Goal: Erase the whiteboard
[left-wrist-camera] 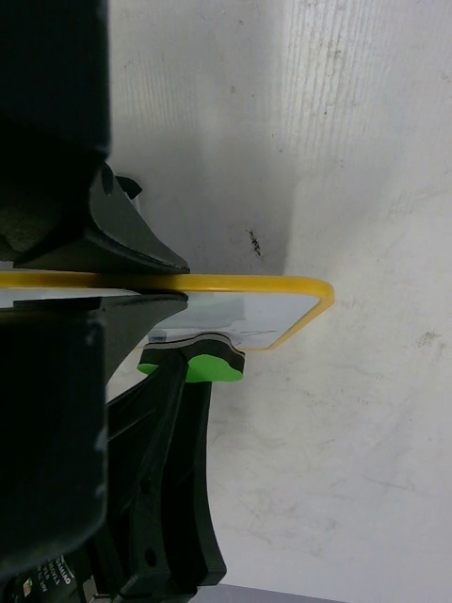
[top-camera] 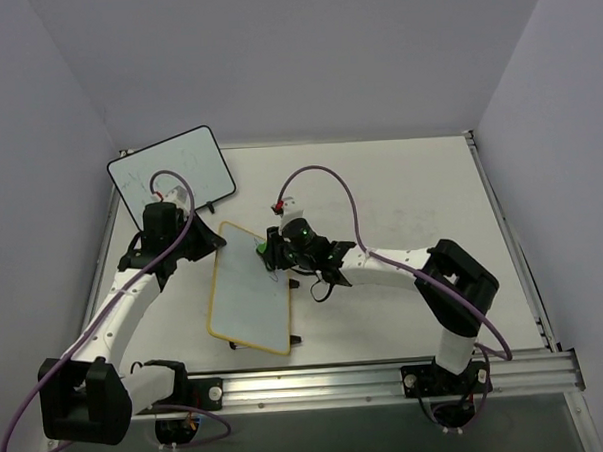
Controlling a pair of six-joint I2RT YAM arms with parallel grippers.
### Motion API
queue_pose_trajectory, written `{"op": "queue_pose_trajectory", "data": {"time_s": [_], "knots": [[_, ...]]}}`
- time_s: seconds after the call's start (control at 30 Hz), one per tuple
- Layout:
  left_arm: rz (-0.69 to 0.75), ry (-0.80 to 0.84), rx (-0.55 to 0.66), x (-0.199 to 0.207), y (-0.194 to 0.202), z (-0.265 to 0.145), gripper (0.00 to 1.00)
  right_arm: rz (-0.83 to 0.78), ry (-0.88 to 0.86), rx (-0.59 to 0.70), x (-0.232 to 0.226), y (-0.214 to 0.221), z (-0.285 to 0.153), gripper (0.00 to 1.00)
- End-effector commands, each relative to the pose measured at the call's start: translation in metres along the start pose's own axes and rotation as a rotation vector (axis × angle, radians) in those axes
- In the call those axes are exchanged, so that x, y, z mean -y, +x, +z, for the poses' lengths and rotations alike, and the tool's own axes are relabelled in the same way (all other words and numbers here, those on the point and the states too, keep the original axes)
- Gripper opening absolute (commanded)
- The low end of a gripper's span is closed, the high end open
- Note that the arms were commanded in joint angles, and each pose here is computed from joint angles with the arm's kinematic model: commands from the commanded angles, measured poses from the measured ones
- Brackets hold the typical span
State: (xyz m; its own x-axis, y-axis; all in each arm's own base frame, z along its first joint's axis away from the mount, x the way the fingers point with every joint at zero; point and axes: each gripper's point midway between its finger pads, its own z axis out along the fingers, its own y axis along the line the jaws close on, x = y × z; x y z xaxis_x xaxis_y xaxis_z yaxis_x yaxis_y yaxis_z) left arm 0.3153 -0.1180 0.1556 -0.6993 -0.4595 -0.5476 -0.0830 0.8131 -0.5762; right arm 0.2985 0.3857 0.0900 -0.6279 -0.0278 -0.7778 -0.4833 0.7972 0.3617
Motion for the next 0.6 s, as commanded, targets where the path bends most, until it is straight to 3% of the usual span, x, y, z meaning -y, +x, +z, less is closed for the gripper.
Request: {"op": "queue_pose_trajectory", "data": {"time_s": [0.0,0.07,0.13,0.27,0.57], "knots": [[0.026,0.021,0.024,0.005,-0.002,-0.004,0.16,0.009,0.000,0.111,-0.020,-0.035,-0.006,0.00],[0.023,0.028,0.021,0.006,-0.001,-0.005,0.19,0.010,-0.002,0.110,-0.022,-0.035,-0.005,0.00],[0.021,0.038,0.025,0.008,0.001,-0.006,0.35,0.009,0.001,0.105,-0.022,-0.034,-0.003,0.00],[0.026,0.049,0.039,0.009,0.001,-0.009,0.47,0.011,-0.010,0.111,-0.027,-0.038,0.001,0.00],[0.021,0.044,0.041,0.009,-0.001,-0.010,0.48,-0.004,0.025,0.103,-0.018,-0.028,-0.006,0.00]]}}
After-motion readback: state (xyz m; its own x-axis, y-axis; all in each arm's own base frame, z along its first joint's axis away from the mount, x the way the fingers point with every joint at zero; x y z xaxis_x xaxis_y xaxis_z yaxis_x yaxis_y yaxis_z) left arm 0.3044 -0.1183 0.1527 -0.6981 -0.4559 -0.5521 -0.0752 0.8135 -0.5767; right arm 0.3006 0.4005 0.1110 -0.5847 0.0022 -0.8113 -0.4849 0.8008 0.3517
